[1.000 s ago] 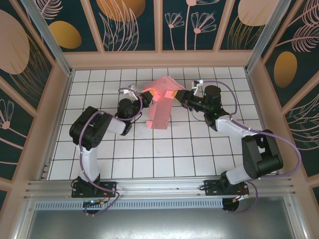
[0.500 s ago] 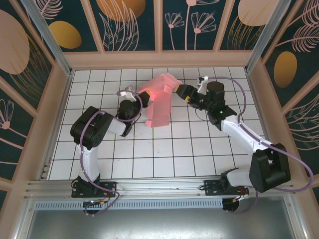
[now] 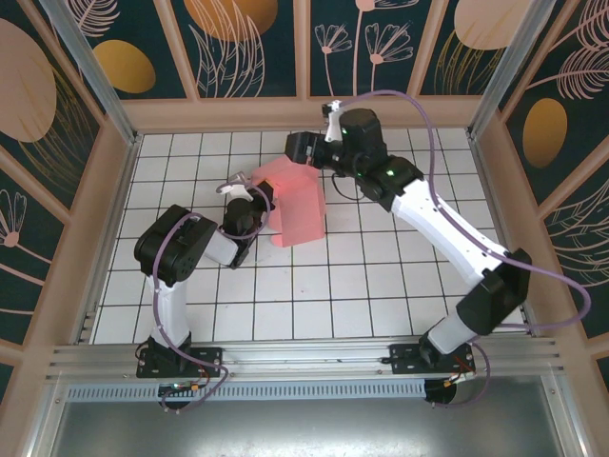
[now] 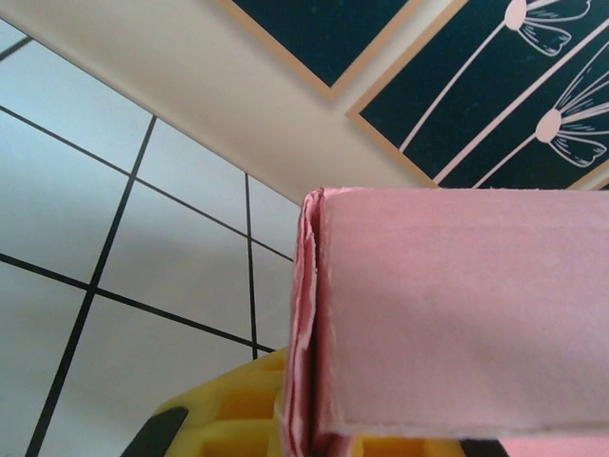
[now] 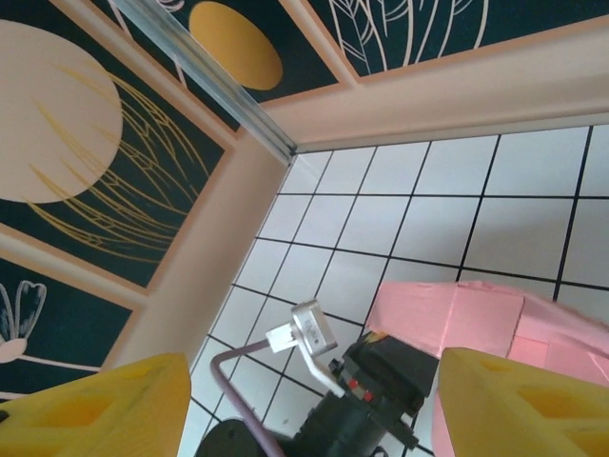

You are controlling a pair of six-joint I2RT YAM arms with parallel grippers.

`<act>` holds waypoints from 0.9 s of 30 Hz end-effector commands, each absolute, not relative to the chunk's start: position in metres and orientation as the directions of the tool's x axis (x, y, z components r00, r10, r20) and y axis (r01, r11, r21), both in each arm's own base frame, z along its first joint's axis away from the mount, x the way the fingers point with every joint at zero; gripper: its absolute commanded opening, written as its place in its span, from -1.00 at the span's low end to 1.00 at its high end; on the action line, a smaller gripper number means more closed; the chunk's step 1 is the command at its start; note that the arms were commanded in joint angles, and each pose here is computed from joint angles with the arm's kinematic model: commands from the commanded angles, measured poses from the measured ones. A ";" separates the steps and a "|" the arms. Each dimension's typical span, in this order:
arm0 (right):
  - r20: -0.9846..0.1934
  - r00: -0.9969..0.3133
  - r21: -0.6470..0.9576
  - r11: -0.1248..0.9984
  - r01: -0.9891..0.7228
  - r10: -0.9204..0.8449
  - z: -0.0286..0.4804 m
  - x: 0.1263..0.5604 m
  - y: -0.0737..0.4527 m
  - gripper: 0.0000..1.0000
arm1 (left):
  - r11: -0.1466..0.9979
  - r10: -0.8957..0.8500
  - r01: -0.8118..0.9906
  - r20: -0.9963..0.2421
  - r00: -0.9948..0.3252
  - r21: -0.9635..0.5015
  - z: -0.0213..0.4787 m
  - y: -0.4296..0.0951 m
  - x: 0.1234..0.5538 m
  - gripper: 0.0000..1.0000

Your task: Fold the paper box

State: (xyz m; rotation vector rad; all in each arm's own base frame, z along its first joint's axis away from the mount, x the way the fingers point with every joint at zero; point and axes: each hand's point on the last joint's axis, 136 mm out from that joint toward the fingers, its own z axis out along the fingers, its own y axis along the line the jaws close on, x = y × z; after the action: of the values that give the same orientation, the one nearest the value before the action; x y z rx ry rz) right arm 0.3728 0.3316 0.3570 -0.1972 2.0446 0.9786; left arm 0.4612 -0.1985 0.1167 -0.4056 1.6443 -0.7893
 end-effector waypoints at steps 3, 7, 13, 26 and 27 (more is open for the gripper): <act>-0.697 -0.709 0.486 0.798 -0.356 0.109 0.310 0.393 0.340 0.29 | 0.700 -0.672 0.190 -0.725 -0.148 -0.688 0.142 -0.191 0.462 -1.00; -0.662 -0.744 0.482 0.811 -0.332 0.089 0.292 0.400 0.352 0.12 | 0.706 -0.670 0.175 -0.727 -0.152 -0.687 0.136 -0.190 0.463 -1.00; -0.621 -0.780 0.483 0.823 -0.299 0.080 0.268 0.408 0.360 -0.06 | 0.701 -0.675 0.174 -0.722 -0.153 -0.692 0.135 -0.190 0.463 -1.00; -0.588 -0.803 0.502 0.821 -0.273 0.093 0.261 0.411 0.367 -0.86 | 0.726 -0.654 0.150 -0.741 -0.149 -0.671 0.131 -0.185 0.461 -1.00; -0.586 -0.805 0.503 0.821 -0.270 0.094 0.261 0.410 0.367 -0.93 | 0.726 -0.654 0.151 -0.742 -0.150 -0.671 0.132 -0.186 0.461 -1.00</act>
State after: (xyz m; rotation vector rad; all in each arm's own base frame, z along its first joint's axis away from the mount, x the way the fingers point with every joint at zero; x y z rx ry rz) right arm 0.4099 0.3626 0.2541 -0.1398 2.3946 0.7733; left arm 0.4619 -0.1897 0.1186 -0.4293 1.6186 -0.7465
